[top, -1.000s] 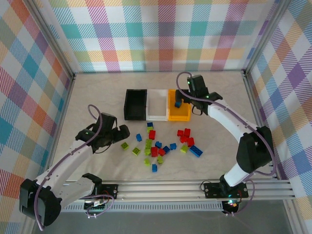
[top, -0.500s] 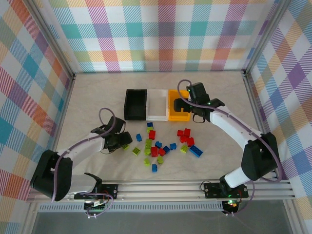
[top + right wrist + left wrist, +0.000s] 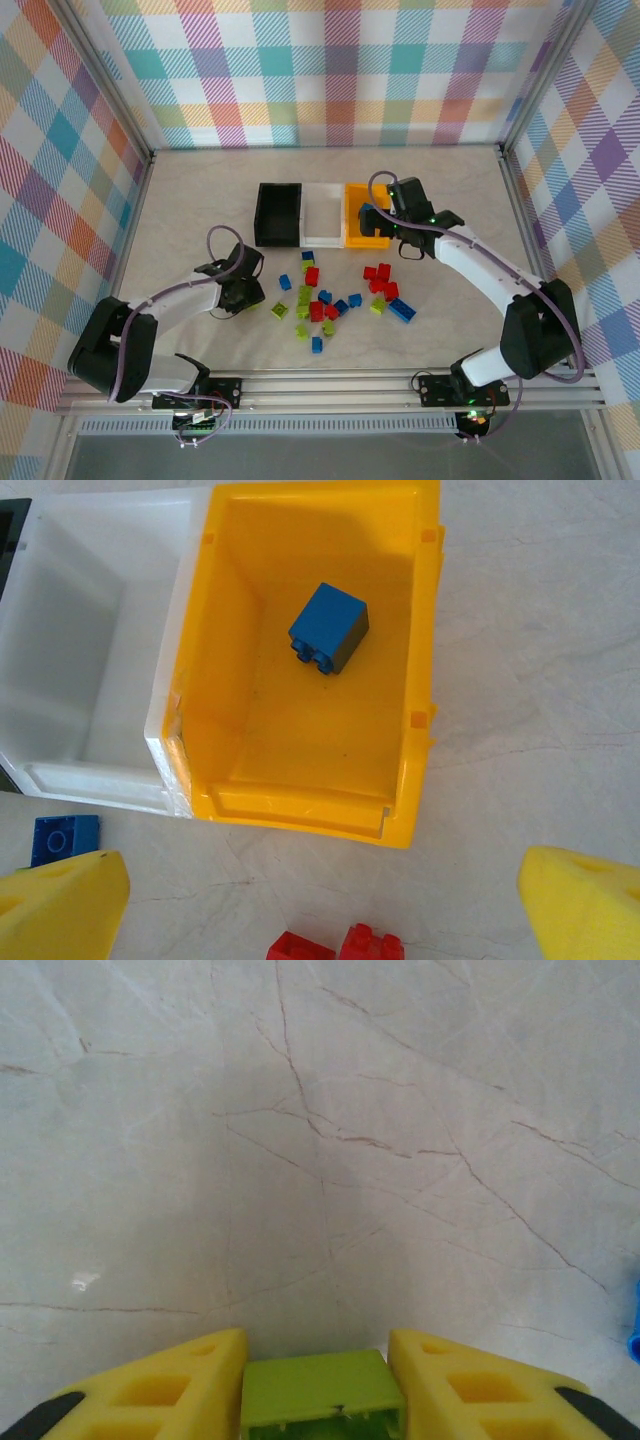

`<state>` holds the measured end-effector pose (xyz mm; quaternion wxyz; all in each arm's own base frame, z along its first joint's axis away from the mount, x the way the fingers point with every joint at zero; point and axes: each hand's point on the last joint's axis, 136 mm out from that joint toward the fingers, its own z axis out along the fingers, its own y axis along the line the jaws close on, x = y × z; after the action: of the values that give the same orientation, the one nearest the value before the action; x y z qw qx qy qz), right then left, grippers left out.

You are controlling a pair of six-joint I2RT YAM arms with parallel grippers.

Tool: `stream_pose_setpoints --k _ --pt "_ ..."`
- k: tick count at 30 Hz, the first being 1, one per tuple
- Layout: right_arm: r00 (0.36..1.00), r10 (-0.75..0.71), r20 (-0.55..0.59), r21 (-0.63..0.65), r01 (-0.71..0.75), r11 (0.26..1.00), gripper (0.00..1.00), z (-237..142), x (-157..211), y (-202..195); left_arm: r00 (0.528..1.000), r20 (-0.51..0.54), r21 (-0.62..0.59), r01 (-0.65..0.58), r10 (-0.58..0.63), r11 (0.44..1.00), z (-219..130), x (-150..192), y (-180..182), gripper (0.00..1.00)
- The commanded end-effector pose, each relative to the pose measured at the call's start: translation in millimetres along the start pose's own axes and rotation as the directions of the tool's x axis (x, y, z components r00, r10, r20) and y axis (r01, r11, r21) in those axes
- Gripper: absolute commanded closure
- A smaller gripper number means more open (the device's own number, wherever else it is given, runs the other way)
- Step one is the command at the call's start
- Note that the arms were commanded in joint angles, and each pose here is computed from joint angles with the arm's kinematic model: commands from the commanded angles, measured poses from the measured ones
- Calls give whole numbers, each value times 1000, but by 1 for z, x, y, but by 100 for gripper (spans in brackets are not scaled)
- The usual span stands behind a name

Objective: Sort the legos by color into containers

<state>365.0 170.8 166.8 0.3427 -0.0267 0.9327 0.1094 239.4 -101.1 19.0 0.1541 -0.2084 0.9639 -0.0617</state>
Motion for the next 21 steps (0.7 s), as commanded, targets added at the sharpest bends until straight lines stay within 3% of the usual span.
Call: stream_pose_setpoints --k 1,6,10,15,21 --pt "999 16 30 -6 -16 1000 0 -6 -6 1 999 -49 36 15 -13 999 1 15 -2 64" --pt "1000 21 22 -2 -21 1000 0 -6 -4 0 1000 -25 58 17 -15 998 -12 8 -7 69" --pt "1000 23 8 -14 -23 1000 0 -7 1 1 1000 26 94 2 -4 996 -34 -16 -22 69" --pt "999 40 -11 -26 -40 999 0 -6 12 0 991 131 137 4 -22 991 -63 -77 -53 71" --pt "998 58 -41 -23 -58 998 0 -4 26 -4 968 246 68 -60 42 996 -70 -149 -94 70"
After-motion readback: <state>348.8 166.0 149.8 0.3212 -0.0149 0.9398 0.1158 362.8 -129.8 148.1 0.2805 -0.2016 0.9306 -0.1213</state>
